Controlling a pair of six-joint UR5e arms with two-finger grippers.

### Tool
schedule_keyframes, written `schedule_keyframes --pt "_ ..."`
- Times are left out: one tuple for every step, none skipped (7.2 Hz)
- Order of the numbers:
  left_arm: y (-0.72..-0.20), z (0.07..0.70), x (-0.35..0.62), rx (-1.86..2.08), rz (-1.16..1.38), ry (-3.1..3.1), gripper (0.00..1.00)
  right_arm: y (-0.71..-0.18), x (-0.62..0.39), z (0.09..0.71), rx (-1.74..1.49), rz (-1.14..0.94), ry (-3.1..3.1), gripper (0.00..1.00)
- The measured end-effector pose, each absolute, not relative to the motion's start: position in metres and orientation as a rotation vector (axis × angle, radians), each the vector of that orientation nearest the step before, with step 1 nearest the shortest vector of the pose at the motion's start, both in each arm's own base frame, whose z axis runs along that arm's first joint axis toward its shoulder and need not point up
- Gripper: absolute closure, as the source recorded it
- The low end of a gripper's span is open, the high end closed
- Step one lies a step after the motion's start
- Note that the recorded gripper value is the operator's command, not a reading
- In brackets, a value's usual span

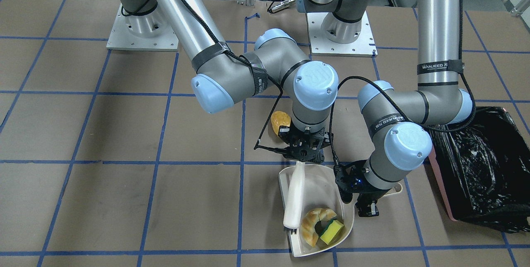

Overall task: Sweep and dump trash into bin
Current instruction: 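Sweep the sponge and bread crust into the dustpan with the right gripper's brush, then move the dustpan with the left gripper toward the yellow potato while the right brush follows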

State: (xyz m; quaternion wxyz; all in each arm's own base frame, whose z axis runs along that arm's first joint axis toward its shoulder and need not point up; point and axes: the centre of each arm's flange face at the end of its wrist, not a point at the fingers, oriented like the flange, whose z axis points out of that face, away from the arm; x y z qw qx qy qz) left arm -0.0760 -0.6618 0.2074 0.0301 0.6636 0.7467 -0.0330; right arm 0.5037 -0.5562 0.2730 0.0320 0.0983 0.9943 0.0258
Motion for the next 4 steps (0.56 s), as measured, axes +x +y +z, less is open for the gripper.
schedule_keyframes --pt "-0.662 0.208 -0.076 2.044 -0.103 2.303 1.00 -0.565 0.478 0.282 0.289 0.091 3.120 1.00" --pt "-0.662 0.208 -0.076 2.043 -0.104 2.304 1.00 -0.571 0.451 0.288 0.258 0.123 3.178 1.00" --pt "-0.661 0.210 -0.076 2.042 -0.105 2.301 1.00 -0.569 0.429 0.291 0.212 0.156 3.226 1.00" --pt "-0.658 0.214 -0.074 2.044 -0.099 2.294 1.00 -0.560 0.414 0.291 0.196 0.189 3.248 1.00"
